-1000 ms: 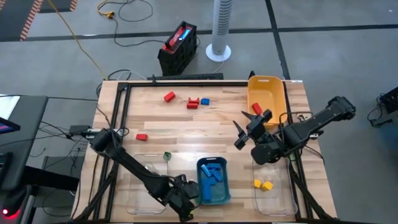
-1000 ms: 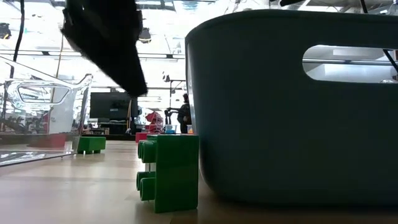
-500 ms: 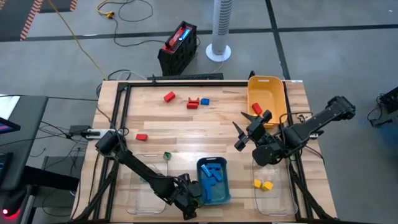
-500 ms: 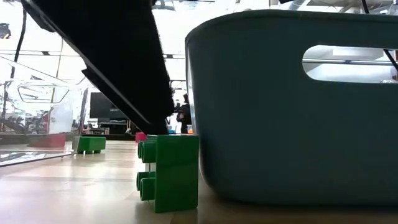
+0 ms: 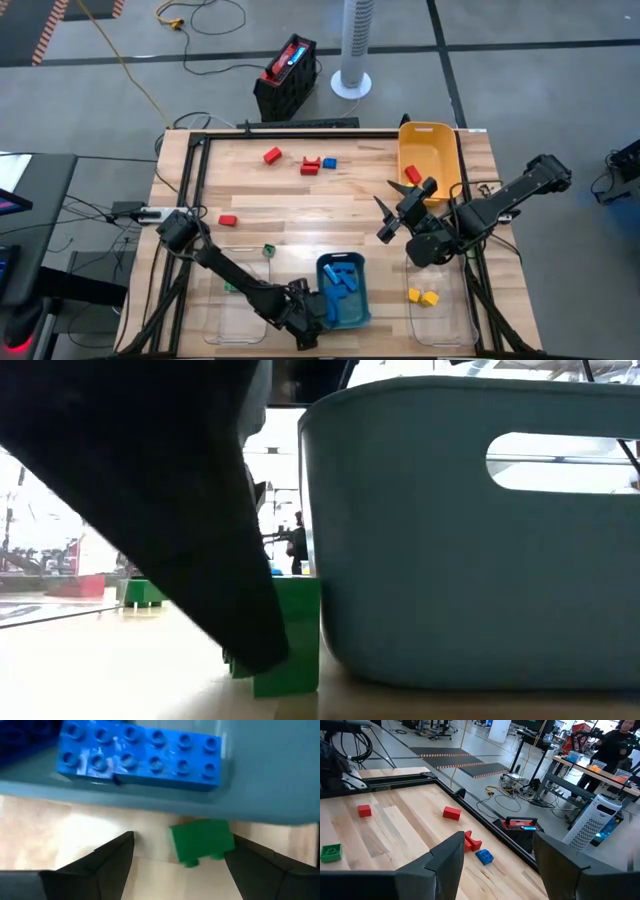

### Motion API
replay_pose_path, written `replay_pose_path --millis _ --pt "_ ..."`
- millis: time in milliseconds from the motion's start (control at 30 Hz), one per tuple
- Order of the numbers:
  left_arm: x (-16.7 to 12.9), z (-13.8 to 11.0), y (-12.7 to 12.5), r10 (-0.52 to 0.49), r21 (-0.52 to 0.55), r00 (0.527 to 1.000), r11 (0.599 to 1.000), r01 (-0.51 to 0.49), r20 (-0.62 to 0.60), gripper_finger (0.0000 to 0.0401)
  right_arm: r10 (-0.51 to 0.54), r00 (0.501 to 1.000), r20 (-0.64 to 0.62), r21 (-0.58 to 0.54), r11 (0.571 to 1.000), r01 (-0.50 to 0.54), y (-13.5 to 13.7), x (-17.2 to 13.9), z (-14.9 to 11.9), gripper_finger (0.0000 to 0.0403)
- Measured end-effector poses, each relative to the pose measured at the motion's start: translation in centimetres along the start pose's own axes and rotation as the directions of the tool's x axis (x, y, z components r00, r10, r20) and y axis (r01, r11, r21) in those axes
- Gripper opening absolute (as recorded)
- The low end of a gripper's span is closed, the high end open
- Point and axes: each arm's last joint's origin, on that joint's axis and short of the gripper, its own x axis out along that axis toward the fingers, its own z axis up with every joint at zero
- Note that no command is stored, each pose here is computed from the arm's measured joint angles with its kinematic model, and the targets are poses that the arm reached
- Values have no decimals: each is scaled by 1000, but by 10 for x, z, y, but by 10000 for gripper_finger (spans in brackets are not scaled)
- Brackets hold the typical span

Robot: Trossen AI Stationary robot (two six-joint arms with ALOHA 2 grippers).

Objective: Sort blocks

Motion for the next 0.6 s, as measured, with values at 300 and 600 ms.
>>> replay_pose_path --millis 300,600 --pt "1 1 4 21 63 1000 998 -20 -7 178 0 1000 0 0 1000 0 0 0 0 244" --pt "0 1 5 41 99 999 994 -40 -1 131 0 1000 -1 -4 1000 0 0 0 0 244"
